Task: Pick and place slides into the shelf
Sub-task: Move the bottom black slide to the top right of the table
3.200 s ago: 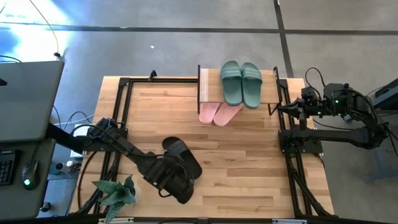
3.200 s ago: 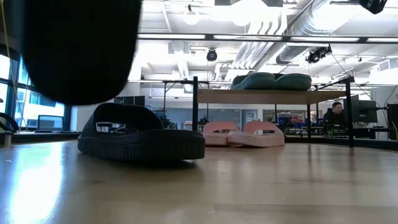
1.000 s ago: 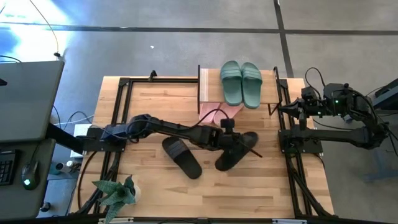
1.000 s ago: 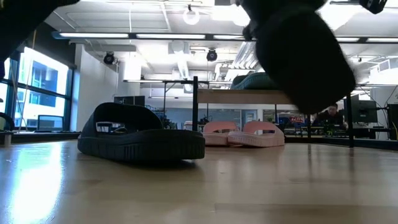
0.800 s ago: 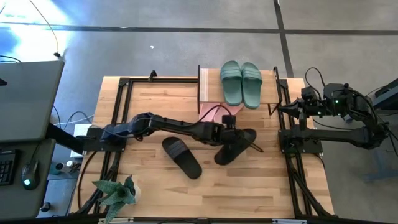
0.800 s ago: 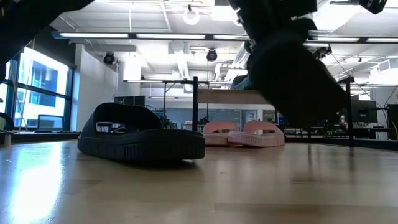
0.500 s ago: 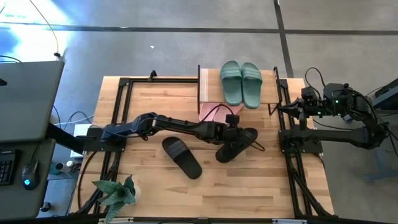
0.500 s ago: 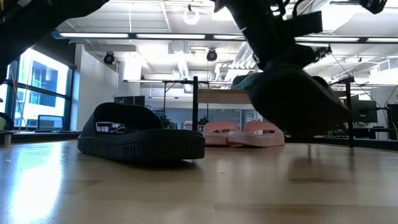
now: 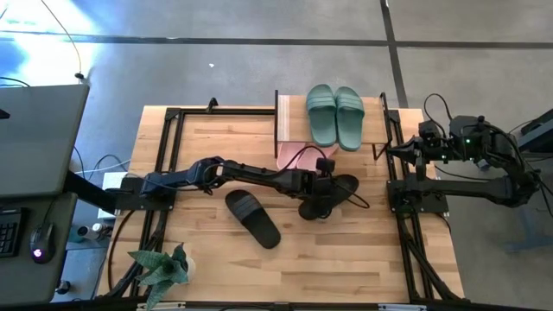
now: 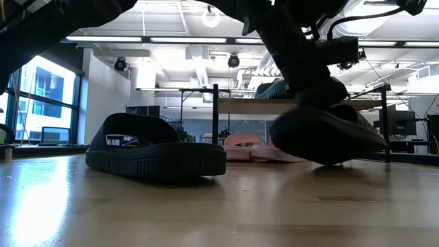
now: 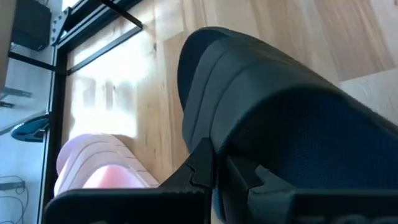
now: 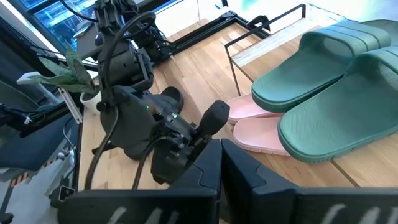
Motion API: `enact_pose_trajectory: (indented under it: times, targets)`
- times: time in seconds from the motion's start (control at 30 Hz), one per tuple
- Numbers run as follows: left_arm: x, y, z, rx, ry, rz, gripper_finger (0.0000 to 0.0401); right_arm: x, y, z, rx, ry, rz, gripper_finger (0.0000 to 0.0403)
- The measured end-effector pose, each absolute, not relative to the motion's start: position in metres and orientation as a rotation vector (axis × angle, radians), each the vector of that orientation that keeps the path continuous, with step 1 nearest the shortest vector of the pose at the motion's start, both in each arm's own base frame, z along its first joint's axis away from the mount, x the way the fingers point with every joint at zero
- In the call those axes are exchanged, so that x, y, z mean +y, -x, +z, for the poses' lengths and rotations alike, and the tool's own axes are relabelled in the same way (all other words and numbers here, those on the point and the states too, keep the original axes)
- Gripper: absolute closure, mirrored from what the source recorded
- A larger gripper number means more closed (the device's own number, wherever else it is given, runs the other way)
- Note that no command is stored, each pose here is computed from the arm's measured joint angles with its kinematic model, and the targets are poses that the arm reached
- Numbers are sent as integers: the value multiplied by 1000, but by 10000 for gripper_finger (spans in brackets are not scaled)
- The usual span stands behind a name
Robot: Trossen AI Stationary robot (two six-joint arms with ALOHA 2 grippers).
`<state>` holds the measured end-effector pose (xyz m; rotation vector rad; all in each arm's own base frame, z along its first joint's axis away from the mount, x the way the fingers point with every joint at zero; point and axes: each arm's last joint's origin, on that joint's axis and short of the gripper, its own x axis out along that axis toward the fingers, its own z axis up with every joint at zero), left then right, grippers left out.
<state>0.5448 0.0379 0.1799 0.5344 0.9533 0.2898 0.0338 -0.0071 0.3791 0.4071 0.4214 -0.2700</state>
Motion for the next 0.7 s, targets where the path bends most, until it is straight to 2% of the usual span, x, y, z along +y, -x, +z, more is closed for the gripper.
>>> enact_pose_trajectory:
  times: [0.7]
  targets:
    - [49, -547, 173, 952, -558, 311, 394, -7, -34, 379, 422, -407, -271, 401]
